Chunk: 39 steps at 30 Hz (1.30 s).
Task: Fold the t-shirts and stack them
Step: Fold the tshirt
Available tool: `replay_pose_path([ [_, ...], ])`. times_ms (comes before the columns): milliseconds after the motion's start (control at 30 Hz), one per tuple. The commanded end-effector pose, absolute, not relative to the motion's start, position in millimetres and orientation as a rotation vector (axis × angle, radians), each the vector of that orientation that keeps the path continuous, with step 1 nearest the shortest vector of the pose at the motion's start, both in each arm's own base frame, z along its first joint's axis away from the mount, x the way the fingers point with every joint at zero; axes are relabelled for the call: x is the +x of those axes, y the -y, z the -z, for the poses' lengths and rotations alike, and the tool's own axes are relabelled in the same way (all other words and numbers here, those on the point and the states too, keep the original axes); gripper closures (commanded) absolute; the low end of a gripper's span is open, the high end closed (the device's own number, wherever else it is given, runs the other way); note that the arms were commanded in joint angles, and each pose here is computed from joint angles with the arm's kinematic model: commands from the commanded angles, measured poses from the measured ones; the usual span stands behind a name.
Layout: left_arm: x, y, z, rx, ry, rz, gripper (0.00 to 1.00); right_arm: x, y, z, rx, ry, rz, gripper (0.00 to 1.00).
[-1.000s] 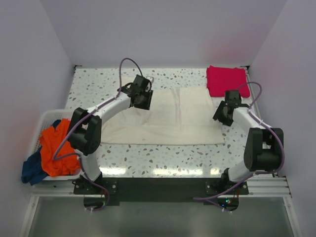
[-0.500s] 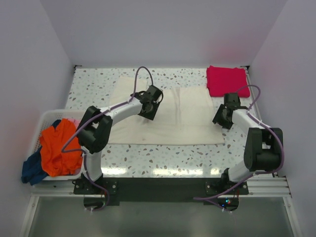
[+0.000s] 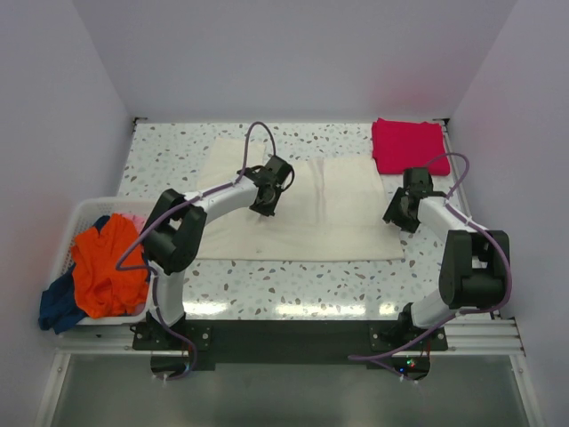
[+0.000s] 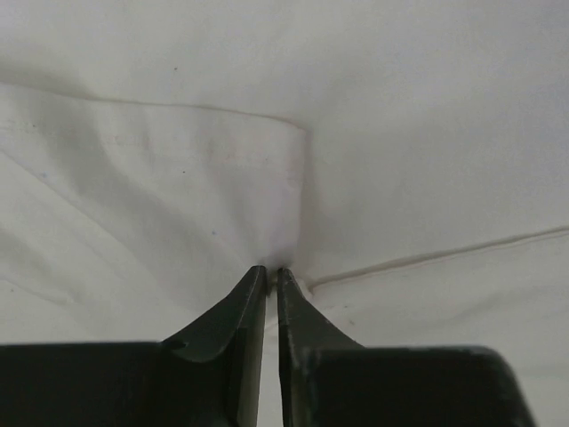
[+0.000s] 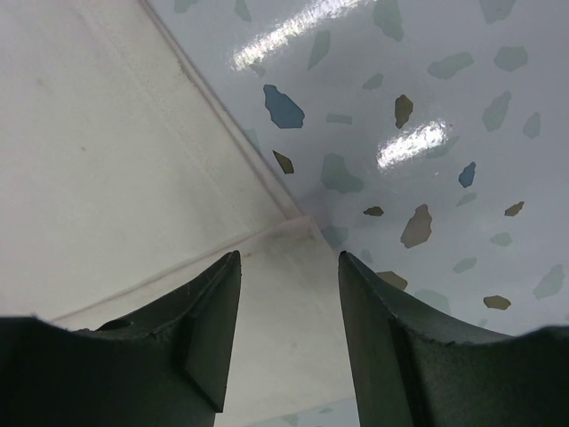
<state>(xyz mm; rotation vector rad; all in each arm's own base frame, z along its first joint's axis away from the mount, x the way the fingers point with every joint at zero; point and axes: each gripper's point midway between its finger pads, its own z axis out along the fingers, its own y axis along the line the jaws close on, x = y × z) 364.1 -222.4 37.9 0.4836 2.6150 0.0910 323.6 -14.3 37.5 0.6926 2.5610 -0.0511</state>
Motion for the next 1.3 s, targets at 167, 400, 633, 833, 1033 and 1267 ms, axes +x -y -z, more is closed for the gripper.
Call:
replay_pose_path([
  [167, 377, 222, -55, 0.473, -2.550, -0.121, 0.96, 339, 27, -48, 0.735, -2.487, 0.106, 0.52],
  [400, 376, 221, -56, 0.471, -2.551, -0.113, 0.99, 342, 28, -36, 0.762, -2.500, 0.115, 0.64],
  [633, 373, 221, -57, 0.473, -2.550, -0.105, 1.00, 346, 27, -36, 0.770, -2.496, 0.105, 0.66],
  [833, 374, 220, -61, 0.466, -2.540, -0.105, 1.00, 348, 29, -42, 0.777, -2.470, 0.118, 0.67],
  [1033, 373, 221, -63, 0.467, -2.536, -0.095, 1.00, 354, 27, -41, 0.777, -2.474, 0.095, 0.70],
  [1267, 374, 222, -65, 0.465, -2.532, -0.093, 1.00, 354, 24, -40, 0.777, -2.474, 0.077, 0.79],
])
